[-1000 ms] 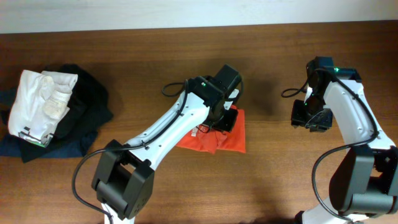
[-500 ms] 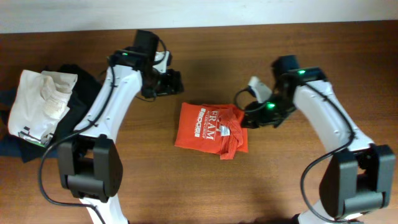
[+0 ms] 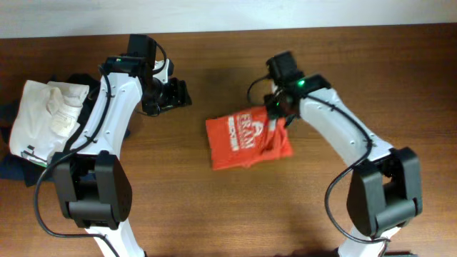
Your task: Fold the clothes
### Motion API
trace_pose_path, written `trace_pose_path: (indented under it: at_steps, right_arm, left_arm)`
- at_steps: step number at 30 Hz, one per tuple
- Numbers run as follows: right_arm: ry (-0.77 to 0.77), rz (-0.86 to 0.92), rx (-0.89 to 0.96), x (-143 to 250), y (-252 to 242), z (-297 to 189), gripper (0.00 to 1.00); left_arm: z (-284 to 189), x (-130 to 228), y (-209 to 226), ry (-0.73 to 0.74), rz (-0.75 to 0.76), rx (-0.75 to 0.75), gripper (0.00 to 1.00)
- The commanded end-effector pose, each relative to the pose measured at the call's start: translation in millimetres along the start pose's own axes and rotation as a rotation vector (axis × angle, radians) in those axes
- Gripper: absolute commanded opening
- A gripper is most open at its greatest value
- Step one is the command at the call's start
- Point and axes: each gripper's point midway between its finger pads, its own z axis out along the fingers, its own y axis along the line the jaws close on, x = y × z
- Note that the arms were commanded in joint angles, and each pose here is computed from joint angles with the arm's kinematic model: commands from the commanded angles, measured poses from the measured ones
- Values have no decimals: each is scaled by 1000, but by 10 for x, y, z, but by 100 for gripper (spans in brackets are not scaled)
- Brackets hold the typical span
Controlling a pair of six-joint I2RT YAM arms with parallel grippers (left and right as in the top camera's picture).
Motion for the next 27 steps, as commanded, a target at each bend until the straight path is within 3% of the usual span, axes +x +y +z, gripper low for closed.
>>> trace_pose_path:
  at_steps: [1, 2, 3, 4, 6, 10, 12, 16, 17, 18, 19, 20, 22, 24, 25, 27]
  right_arm:
    - [9, 10, 90, -25, -337, 93, 42]
    - [33, 21, 128, 34, -443, 172, 45]
    - [48, 32, 134, 68, -484, 199, 68]
    - [54, 42, 143, 79, -549, 179, 79]
    - [65, 56, 145, 92, -606, 67, 82]
    - [337, 22, -190, 771, -44, -244, 69]
    - [415, 1, -197, 1078, 1, -121, 69]
    - [388, -13, -200, 1235, 55, 168, 66]
    - [371, -19, -192, 1265, 56, 254, 60]
    - [348, -21, -186, 1266, 50, 335, 37]
    - [330, -19, -152, 1228, -7, 361, 22]
    - [299, 16, -42, 1121, -194, 356, 19]
    - [209, 107, 118, 752, -625, 216, 13]
    - [133, 181, 145, 491, -921, 151, 21]
    - [109, 211, 145, 438, -1025, 164, 35]
    - [90, 232, 113, 390, -1040, 179, 47]
  left_arm:
    - [15, -5, -1, 6, -5, 5, 72]
    - [15, -1, -1, 8, -6, 5, 72]
    - [15, 17, 3, 15, -8, 3, 72]
    - [14, 38, 8, 24, -11, 1, 73]
    - [30, 54, -42, 27, 6, 4, 74]
    - [299, 10, -536, -14, 205, 46, 73]
    - [884, 247, -727, 91, 263, 42, 73]
    - [1327, 518, -779, 192, 293, 22, 73]
    - [1386, 538, -744, 203, 290, 12, 73]
    - [1430, 574, -705, 221, 284, 2, 73]
    - [1425, 600, -690, 233, 280, -2, 72]
    - [1412, 653, -666, 255, 274, -11, 66]
    - [1373, 776, -607, 309, 257, -30, 63]
    - [1354, 796, -489, 320, 258, -94, 61]
    - [1336, 842, -465, 340, 252, -104, 60]
    - [1294, 962, -438, 389, 239, -120, 58]
